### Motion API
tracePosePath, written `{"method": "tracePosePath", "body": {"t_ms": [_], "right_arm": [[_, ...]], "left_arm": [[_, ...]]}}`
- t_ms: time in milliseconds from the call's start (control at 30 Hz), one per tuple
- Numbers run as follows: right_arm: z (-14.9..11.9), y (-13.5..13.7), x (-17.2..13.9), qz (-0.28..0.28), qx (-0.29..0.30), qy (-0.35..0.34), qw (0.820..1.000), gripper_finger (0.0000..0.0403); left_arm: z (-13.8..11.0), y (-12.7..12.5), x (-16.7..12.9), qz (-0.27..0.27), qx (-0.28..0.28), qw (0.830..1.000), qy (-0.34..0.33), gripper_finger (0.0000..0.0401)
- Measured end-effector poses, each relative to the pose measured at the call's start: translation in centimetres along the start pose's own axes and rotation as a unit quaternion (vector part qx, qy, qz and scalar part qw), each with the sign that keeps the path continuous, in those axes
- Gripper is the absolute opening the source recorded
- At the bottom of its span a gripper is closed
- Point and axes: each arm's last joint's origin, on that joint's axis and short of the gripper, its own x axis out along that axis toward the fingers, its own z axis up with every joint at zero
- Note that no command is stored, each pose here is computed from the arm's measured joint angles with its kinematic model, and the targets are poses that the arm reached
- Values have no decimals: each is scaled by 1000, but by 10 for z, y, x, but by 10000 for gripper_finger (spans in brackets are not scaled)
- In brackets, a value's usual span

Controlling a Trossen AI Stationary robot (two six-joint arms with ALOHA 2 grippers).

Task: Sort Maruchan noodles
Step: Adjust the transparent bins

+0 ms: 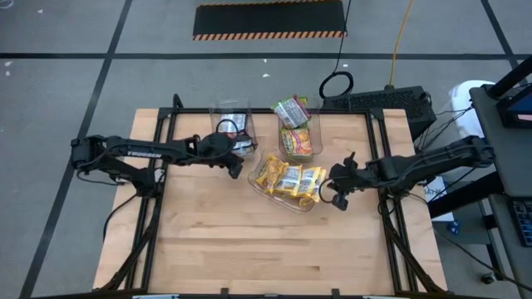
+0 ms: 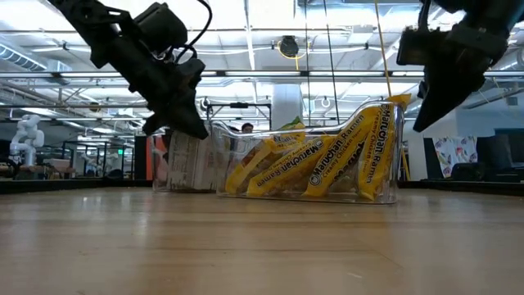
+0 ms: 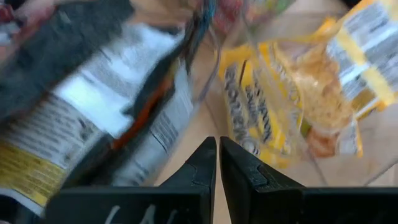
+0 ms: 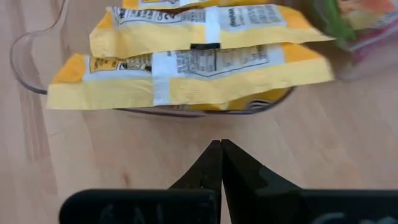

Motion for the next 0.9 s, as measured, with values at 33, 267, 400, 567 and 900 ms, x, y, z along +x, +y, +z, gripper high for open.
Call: {"method": "tracePosePath", "body": {"t_ms": [33,267,400,567,900], "right_arm": [[-2,0,3,3,-2,-4,1000,0],[-13,0,26,55,3,-50,997,0],[-14,0,27,59,0,-55,997,0],[-14,0,27,59,-11,-56,997,0],[-12,-2,28,53,-19,-61,997,0]], "left_arm": [[2,0,0,-3,-1,1000,-8,26],[5,-2,0,-12,2,1000,-25,26],[5,-2,0,-12,1,1000,-24,26],[3,-5,2,-16,-3,1000,-21,26],[-15,-13,37,-22,14,1000,5,26]]}}
